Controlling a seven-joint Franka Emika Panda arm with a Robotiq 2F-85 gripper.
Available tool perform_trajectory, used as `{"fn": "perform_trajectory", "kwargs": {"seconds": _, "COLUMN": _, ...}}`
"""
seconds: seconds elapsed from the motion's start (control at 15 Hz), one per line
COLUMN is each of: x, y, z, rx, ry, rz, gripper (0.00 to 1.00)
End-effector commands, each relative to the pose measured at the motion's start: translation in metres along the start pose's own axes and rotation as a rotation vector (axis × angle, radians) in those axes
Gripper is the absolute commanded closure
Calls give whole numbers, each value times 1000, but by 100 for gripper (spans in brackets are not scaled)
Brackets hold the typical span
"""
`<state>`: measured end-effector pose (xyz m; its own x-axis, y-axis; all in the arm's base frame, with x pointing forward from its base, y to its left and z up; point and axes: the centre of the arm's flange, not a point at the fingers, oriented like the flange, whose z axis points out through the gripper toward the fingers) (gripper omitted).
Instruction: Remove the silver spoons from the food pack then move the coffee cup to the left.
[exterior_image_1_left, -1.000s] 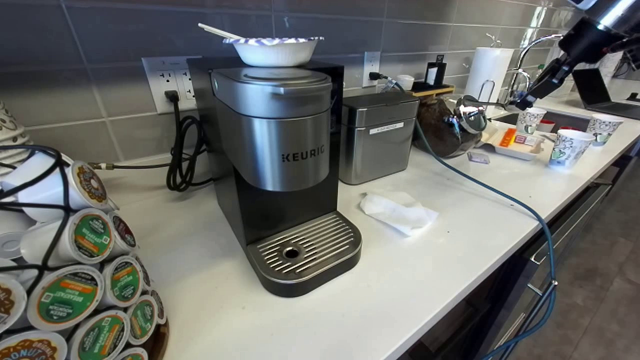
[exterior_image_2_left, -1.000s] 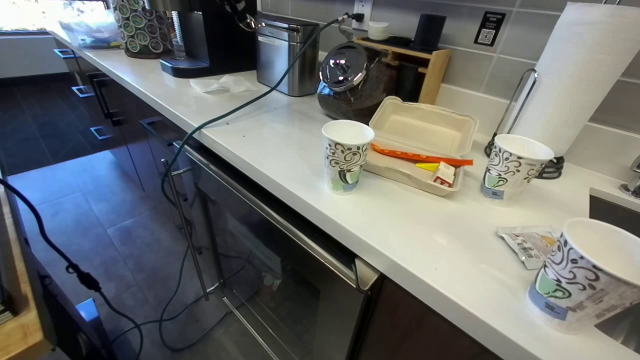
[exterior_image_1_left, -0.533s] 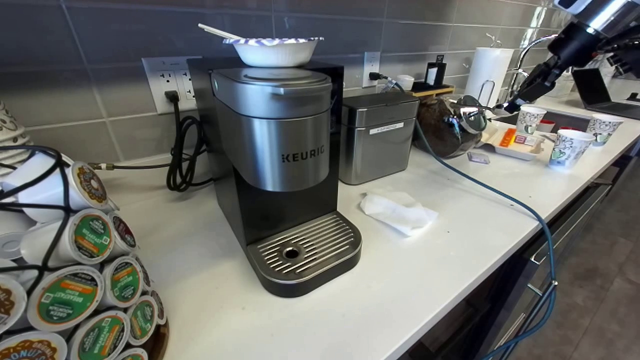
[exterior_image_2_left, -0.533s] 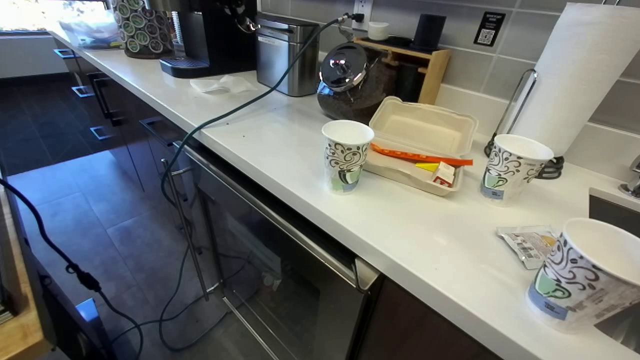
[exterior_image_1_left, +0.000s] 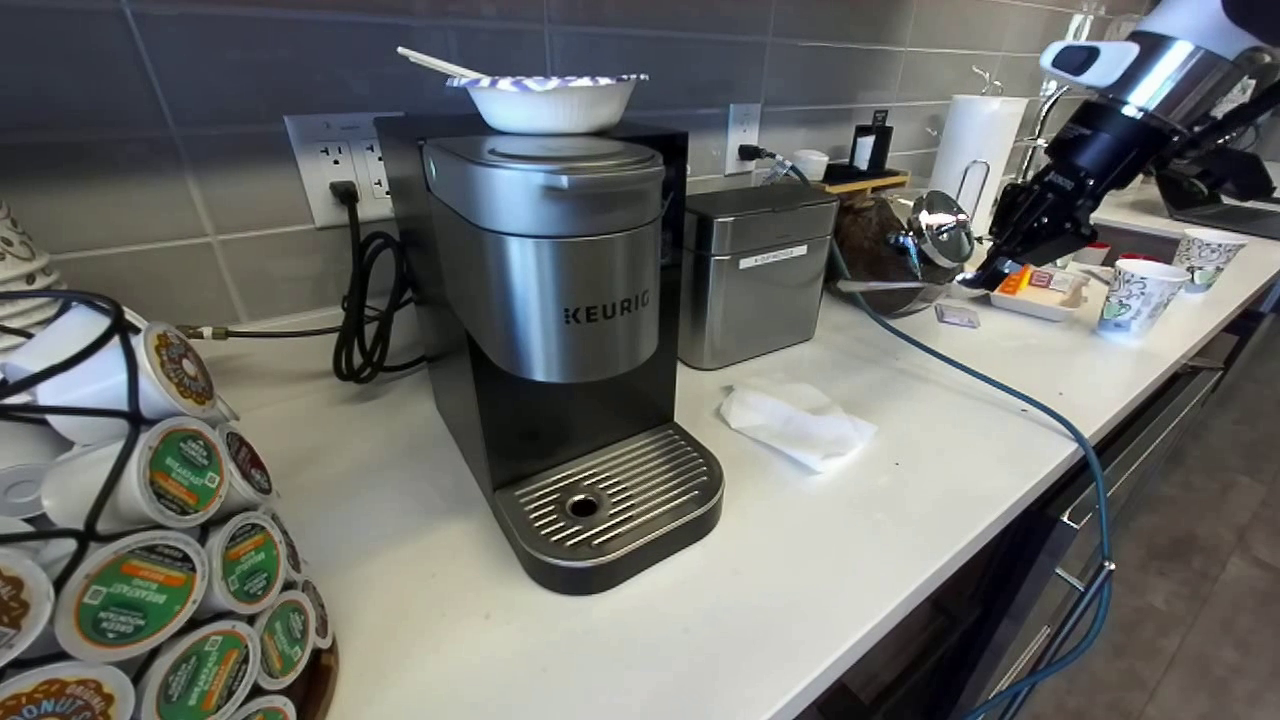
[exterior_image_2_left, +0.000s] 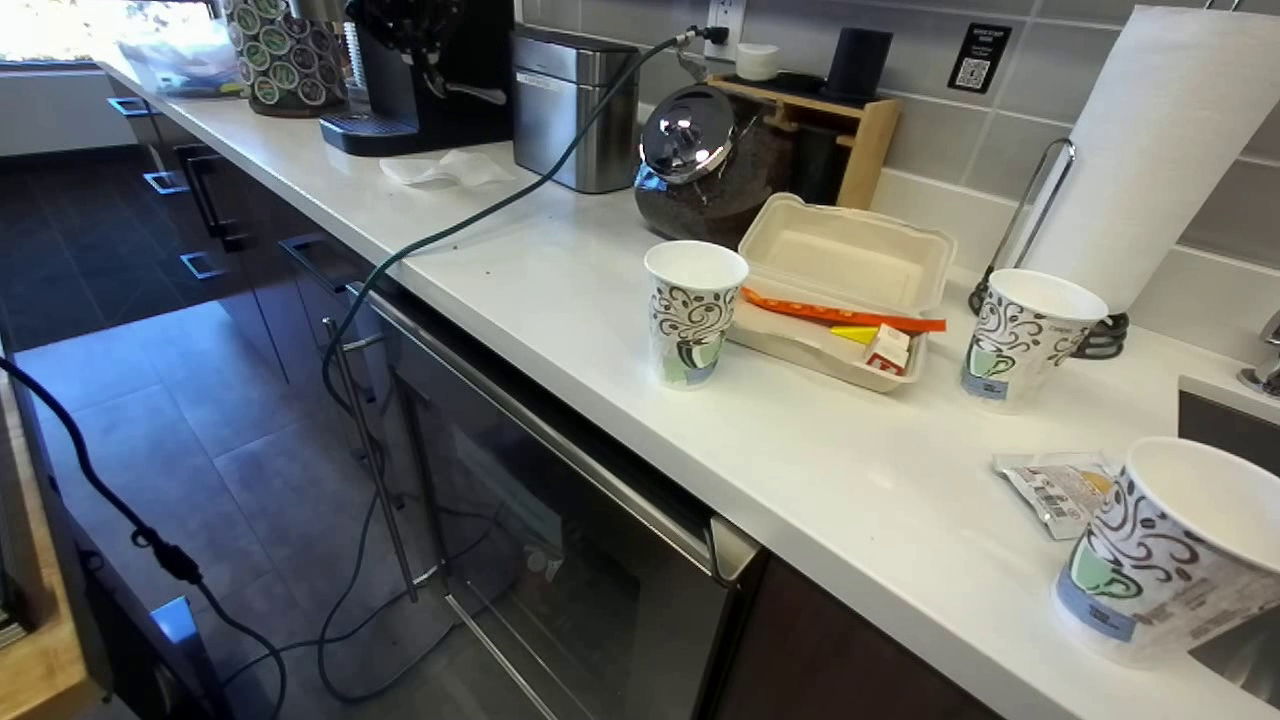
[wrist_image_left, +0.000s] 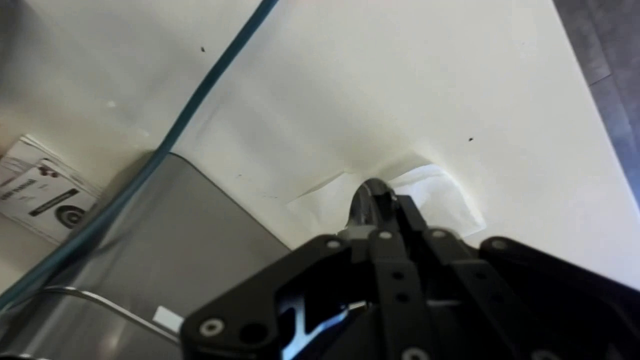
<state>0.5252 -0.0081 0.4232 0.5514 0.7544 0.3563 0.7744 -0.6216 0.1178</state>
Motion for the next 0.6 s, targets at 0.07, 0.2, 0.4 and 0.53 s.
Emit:
{"fn": "perform_trajectory", "kwargs": {"seconds": 0.07, "x": 12, "y": 25, "z": 48, "rx": 146, "ry": -83, "rz": -199, "gripper": 98}}
{"fn": "perform_trajectory", "kwargs": {"seconds": 0.2, "x": 20, "y": 44, "z": 76, "rx": 154, "ry": -140, "rz": -257, "gripper": 98}}
{"fn": "perform_trajectory", "kwargs": {"seconds": 0.4, "x": 32, "y": 64, "z": 107, "rx": 131, "ry": -211, "rz": -356, "gripper": 98}}
{"fn": "perform_trajectory", "kwargs": {"seconds": 0.53, "x": 35, "y": 79, "z": 124, "rx": 106, "ry": -241, "rz": -425, "gripper": 98}}
